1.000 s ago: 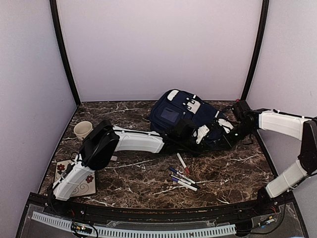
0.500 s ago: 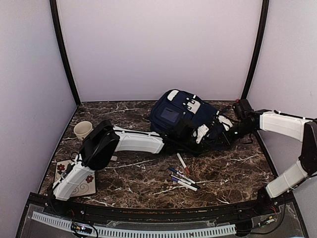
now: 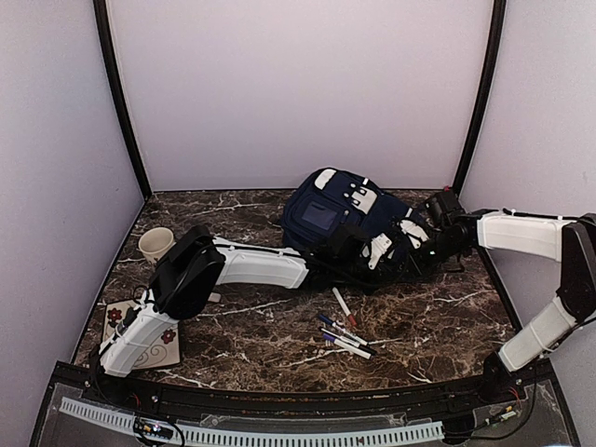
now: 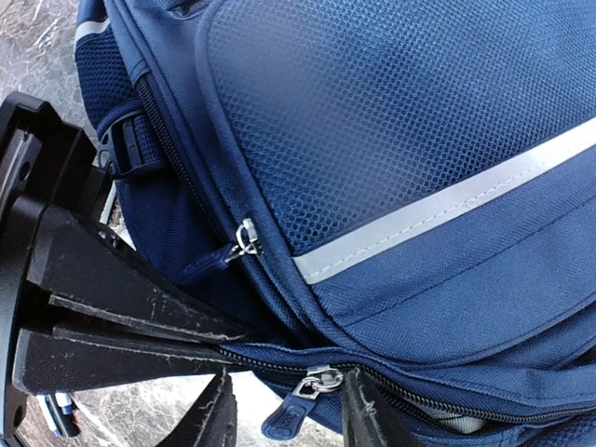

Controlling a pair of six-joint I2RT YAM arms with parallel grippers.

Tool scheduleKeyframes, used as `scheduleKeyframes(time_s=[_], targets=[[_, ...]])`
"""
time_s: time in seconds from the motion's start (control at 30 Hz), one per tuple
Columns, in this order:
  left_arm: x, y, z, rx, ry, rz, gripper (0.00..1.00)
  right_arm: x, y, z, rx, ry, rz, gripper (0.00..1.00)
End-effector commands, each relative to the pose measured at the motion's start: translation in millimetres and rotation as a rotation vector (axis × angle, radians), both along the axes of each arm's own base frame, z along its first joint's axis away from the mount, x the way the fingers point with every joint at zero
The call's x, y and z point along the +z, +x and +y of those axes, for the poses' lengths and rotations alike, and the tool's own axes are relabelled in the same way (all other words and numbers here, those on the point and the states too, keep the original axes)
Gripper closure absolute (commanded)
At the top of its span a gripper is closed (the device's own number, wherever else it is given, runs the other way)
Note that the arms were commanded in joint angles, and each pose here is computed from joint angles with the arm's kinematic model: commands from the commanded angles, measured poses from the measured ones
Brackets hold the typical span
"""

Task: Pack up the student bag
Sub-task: Grab the largest pocket of the student bag, then zip the student bag into the largest pocket of the bag.

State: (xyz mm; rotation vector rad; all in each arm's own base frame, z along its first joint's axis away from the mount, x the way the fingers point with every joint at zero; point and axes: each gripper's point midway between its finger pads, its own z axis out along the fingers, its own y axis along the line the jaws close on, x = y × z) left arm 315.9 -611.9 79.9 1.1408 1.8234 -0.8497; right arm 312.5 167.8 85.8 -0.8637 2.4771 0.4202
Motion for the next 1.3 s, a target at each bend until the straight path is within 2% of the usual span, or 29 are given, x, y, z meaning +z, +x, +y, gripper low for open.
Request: scheduleKeyframes(time_s=[0.0,0.17,0.4,0.63,1.03,1.27], targets=[[122.9,-23.5,-20.0,-0.083,-0.249,-0.097,1.00,-7.6,0.0,4.4,0.023,-0.038,-0.018,0.59],[123.6,-21.8,-19.2,-0.079,-0.240,-0.120,1.00,-19.5,-8.9,1.4,0.052,-0.076,0.023,0.58],[127.8,-21.0,-18.4,-0.078,-0.240,-0.138,1.00,-31.9,-17.1,-9.5,0.071,-0.147,0.039,0.64],[122.6,-20.2,-16.7,-0.075,-0.231,-0.138,1.00,-21.3,-16.1,-20.4,0.059,-0.197,-0.015,0.79],[107.7,-20.1,-12.1,-0.073,-0.185,-0.146,1.00,-9.7,-34.4,-28.3,0.077,-0.211,0.020,0.98],[88.6,-20.3,-3.4,-0.059,-0.125,-0.143,1.00,-9.3,-33.1,-44.2,0.033,-0.189,0.078,1.00]])
